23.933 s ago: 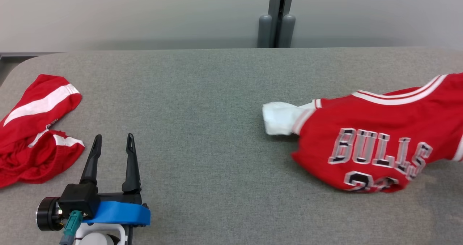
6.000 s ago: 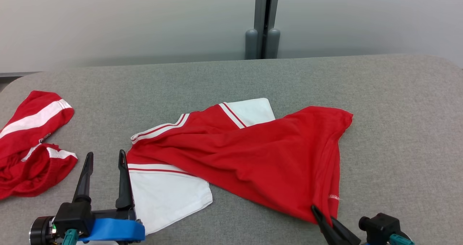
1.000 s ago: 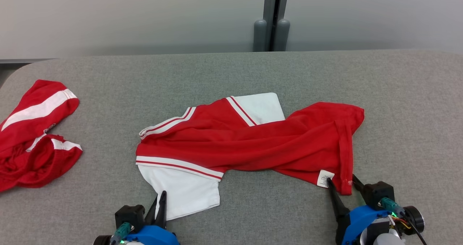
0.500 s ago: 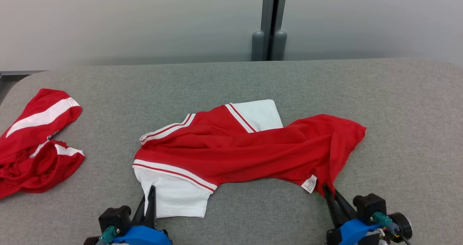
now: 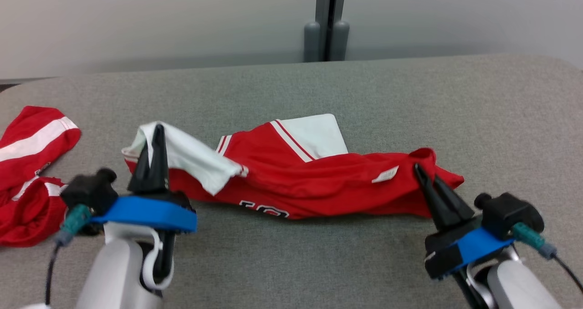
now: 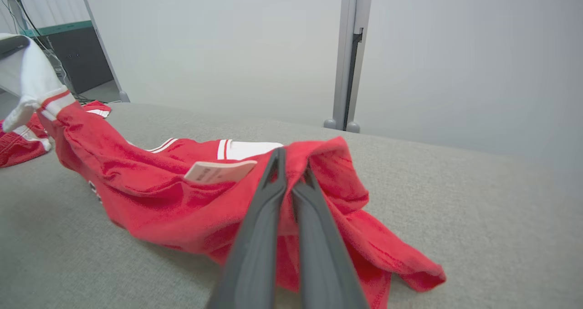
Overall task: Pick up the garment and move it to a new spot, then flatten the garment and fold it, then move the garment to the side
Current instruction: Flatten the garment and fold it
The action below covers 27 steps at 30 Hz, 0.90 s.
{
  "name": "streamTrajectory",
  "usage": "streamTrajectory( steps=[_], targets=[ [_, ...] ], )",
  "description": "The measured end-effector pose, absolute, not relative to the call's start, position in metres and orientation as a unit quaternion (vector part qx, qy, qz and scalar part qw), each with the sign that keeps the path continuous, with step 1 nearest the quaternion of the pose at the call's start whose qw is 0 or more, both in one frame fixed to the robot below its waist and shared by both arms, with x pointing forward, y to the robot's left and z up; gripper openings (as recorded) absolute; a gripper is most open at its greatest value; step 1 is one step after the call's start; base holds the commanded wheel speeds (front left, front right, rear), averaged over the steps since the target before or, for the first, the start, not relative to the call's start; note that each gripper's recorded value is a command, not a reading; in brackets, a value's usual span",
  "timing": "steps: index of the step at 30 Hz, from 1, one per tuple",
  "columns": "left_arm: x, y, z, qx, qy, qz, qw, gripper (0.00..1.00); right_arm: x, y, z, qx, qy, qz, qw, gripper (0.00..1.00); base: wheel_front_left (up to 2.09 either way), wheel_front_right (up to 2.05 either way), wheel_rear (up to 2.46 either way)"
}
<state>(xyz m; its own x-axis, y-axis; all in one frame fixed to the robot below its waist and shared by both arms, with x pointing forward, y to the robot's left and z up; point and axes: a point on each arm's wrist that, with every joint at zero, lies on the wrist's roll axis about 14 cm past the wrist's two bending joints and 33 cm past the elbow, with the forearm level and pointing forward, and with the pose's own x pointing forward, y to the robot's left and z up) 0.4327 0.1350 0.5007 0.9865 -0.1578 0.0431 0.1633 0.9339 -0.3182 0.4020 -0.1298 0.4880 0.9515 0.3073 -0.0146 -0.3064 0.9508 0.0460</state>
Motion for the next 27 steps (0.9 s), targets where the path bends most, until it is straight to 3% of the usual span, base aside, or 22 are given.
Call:
streamTrajectory(
  steps=[5, 15, 21, 27],
  targets=[
    [0.504, 0.12, 0.56, -0.163, -0.06, -0.129, 0.976, 0.0, 0.455, -0.152, 0.537, 0.006, -0.046, 0.144, 0.989, 0.0, 0.0, 0.0, 0.0],
    [0.654, 0.09, 0.668, -0.165, -0.155, -0.176, 0.958, 0.0, 0.597, -0.191, 0.615, 0.002, -0.115, 0.108, 0.987, 0.0, 0.0, 0.0, 0.0],
    [0.694, 0.085, 0.722, -0.14, -0.215, -0.178, 0.95, 0.0, 0.654, -0.203, 0.657, 0.054, -0.159, 0.089, 0.982, 0.0, 0.0, 0.0, 0.0],
    [0.7, 0.077, 0.76, -0.126, -0.256, -0.184, 0.94, 0.0, 0.677, -0.208, 0.681, 0.056, -0.178, 0.079, 0.979, 0.0, 0.0, 0.0, 0.0]
  ],
)
